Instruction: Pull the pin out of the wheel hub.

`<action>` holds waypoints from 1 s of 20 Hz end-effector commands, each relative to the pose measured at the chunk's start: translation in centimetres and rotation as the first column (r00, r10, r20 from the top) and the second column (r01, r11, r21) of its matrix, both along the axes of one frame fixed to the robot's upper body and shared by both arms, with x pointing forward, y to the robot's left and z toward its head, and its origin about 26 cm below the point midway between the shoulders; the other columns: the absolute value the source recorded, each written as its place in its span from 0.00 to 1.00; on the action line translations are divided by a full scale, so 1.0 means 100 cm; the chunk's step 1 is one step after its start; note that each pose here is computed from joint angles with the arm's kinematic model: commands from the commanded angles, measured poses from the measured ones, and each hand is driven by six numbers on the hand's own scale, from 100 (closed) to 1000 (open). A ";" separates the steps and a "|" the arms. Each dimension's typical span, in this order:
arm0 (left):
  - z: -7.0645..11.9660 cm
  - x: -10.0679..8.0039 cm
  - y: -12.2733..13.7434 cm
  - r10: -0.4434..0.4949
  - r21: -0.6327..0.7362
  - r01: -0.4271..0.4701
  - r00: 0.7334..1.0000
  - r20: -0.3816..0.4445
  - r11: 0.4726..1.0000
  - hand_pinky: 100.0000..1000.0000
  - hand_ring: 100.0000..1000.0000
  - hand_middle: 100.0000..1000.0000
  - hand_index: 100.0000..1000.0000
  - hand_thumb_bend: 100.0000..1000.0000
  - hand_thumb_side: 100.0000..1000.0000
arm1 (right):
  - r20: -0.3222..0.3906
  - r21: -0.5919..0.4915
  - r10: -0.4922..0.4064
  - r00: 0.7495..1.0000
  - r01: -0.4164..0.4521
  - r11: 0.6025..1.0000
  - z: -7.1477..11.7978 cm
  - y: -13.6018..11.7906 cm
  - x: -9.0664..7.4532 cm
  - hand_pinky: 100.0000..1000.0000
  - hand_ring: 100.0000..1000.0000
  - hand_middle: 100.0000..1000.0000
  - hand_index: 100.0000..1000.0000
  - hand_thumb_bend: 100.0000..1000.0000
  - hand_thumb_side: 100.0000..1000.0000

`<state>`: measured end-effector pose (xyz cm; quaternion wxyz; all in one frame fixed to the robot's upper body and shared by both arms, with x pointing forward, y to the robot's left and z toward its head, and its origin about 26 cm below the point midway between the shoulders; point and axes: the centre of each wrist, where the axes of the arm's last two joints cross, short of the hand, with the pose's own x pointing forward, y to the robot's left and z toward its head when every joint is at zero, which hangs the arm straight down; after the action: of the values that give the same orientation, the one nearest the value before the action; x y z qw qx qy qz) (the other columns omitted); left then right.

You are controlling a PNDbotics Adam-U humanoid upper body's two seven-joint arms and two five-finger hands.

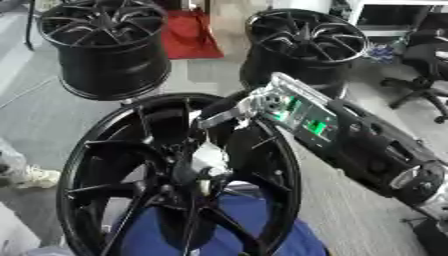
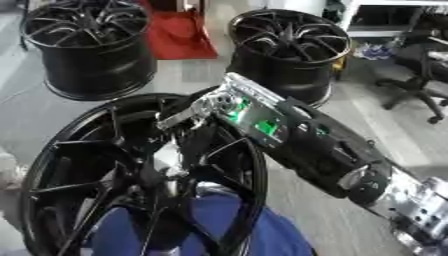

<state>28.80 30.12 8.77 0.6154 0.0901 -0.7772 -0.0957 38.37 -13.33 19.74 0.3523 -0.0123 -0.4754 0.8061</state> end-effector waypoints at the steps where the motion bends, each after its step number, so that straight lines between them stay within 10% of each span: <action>1: 0.008 0.002 0.001 -0.007 0.018 0.007 1.000 0.024 1.000 0.51 0.58 0.60 0.79 0.00 0.71 | 0.040 0.007 -0.003 0.999 0.003 1.000 0.013 -0.002 0.002 0.74 0.73 0.67 0.74 0.16 0.38; 7: 0.009 0.002 0.001 -0.008 0.018 0.007 1.000 0.026 1.000 0.51 0.58 0.60 0.79 0.00 0.71 | 0.030 -0.004 0.004 1.000 -0.004 1.000 0.008 -0.002 0.002 0.77 0.79 0.78 0.88 0.18 0.40; 20: 0.009 0.002 0.001 -0.006 0.018 0.006 1.000 0.027 1.000 0.51 0.58 0.60 0.79 0.00 0.71 | 0.000 -0.051 -0.050 0.999 0.049 0.997 -0.013 -0.011 0.013 0.58 0.64 0.69 0.81 0.00 0.03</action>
<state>28.82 30.11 8.79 0.6152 0.0900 -0.7773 -0.0958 39.30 -14.03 17.73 0.3733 -0.0172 -0.4541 0.8087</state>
